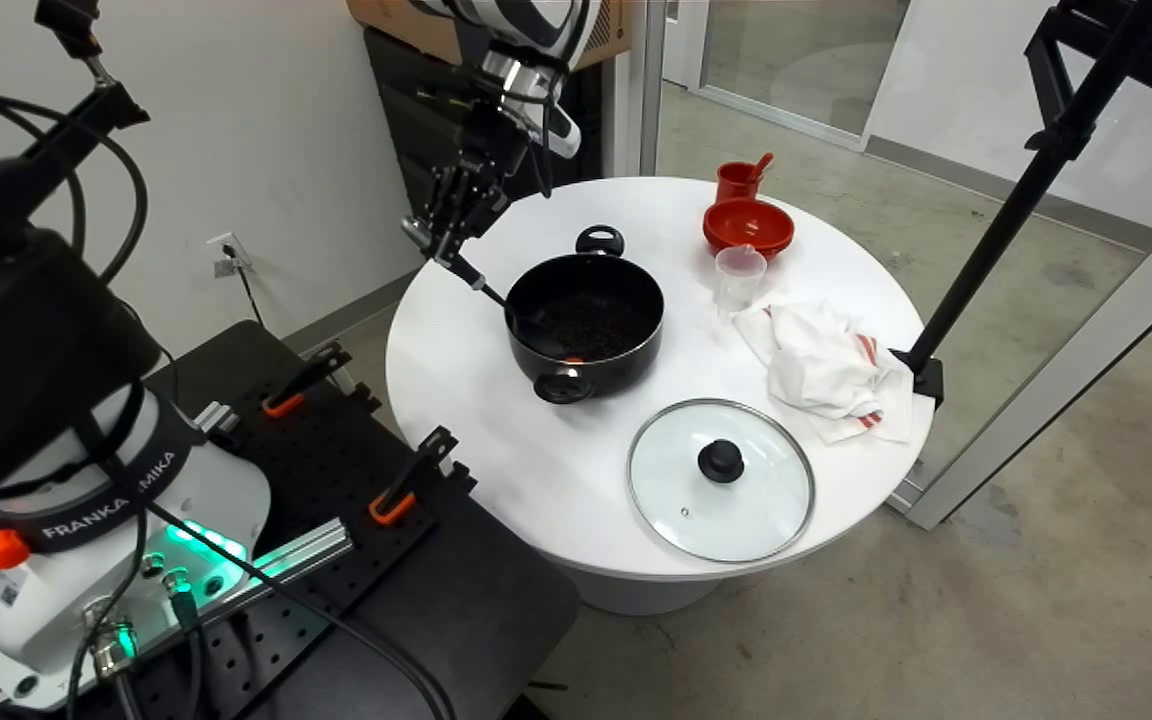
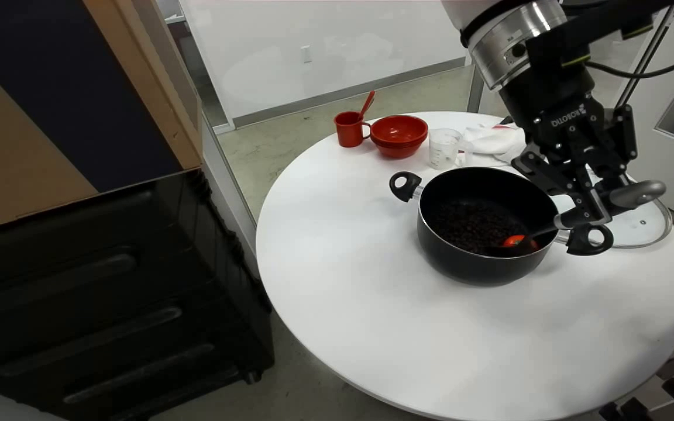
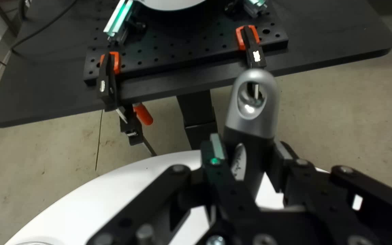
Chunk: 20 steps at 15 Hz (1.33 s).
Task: Use the black serving spoon in the black pot to stir its contents
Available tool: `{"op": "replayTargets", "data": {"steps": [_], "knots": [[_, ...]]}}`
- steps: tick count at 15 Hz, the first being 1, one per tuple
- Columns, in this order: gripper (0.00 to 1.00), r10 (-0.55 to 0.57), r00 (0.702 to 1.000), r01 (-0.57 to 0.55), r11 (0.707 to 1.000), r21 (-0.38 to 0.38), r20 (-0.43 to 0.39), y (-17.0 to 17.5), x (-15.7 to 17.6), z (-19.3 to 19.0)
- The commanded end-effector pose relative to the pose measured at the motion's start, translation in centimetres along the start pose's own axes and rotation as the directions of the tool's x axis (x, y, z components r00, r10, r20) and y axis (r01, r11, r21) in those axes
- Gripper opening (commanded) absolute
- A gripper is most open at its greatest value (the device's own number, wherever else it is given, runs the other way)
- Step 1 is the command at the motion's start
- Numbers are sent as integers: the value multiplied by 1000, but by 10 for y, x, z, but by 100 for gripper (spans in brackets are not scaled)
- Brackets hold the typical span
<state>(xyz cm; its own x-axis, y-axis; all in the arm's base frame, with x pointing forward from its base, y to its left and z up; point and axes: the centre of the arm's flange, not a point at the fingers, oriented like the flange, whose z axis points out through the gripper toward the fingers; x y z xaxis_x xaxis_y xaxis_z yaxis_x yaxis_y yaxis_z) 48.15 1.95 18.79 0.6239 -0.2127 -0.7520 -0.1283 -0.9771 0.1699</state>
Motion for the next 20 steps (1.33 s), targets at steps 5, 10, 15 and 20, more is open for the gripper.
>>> {"op": "replayTargets", "data": {"steps": [5, 10, 15, 20], "knots": [[8, 16, 979, -41, 993, 115, 205, 15, 59, -27], [8, 32, 978, -57, 992, 115, 206, 37, 93, -25], [8, 49, 975, -79, 987, 138, 215, 51, 106, -37], [8, 38, 974, -74, 985, 154, 223, 47, 118, -55]]}}
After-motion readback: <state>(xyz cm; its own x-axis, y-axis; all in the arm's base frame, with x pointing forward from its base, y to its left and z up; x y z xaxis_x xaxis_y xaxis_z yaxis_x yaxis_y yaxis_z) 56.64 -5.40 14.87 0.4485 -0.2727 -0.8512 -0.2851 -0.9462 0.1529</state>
